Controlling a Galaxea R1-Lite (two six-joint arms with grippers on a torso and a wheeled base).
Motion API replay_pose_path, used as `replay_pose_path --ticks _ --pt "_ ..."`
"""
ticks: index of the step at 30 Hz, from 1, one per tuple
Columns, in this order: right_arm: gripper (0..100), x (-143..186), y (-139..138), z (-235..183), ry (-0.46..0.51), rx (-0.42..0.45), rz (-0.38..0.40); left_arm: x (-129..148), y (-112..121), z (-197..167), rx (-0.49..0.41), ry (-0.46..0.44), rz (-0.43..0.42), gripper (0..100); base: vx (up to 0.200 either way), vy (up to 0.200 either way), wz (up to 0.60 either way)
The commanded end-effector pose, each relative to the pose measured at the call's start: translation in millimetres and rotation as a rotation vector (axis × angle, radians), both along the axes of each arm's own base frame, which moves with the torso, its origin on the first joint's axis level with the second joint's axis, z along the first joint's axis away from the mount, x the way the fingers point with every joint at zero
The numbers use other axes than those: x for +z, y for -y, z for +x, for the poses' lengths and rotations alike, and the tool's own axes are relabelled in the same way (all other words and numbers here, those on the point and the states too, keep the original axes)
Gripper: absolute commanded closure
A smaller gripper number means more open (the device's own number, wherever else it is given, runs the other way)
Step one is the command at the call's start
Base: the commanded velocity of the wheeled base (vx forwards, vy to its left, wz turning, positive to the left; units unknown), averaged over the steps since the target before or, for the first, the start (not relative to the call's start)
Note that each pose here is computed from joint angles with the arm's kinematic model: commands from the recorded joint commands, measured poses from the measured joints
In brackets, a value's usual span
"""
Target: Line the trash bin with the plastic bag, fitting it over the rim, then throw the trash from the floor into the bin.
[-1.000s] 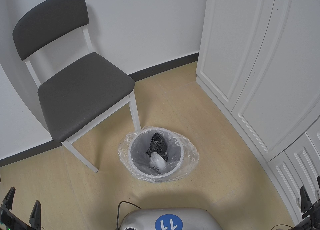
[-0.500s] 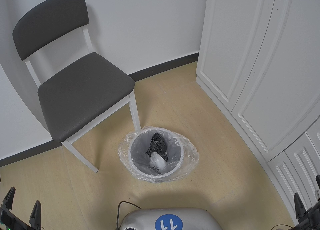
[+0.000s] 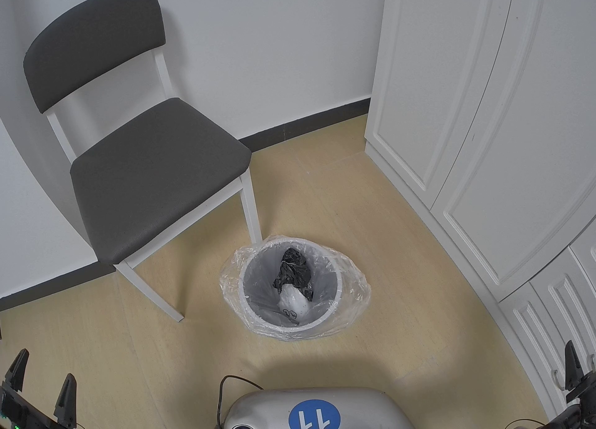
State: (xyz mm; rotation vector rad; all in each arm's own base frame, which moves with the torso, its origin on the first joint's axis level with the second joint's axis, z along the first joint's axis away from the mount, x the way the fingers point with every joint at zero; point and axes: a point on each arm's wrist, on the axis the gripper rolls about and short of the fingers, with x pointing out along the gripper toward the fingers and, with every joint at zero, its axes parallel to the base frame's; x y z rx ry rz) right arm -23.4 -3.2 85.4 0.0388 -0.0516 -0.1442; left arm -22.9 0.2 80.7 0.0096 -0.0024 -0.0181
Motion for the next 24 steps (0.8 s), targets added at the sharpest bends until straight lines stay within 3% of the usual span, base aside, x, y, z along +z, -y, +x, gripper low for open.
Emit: replay_pose_path --ticks 1,6,7,8,16,24 --pt "0 -4.0 -0.3 -0.2 -0.001 0.012 0.001 -5.2 -0.1 0.1 0.003 -0.002 0.000 0 0.000 0.000 0.00" --pt "0 -5.6 -1.9 0.2 -0.013 0.085 -0.010 -5.2 -0.1 0.1 0.003 -0.002 0.000 0 0.000 0.000 0.00" --pt "0 -9.6 -3.3 0.6 -0.055 0.144 -0.068 -5.2 -0.1 0.1 0.003 -0.002 0.000 0 0.000 0.000 0.00" --pt "0 -9.0 -3.5 0.1 -0.060 0.154 -0.078 -5.2 -0.1 0.1 0.003 -0.002 0.000 0 0.000 0.000 0.00" --pt "0 -9.6 -3.2 0.3 -0.052 0.148 -0.020 -5.2 -0.1 0.1 0.003 -0.002 0.000 0 0.000 0.000 0.00" --pt "0 -9.6 -3.2 0.3 -0.052 0.146 -0.025 -5.2 -0.1 0.1 0.003 -0.002 0.000 0 0.000 0.000 0.00"
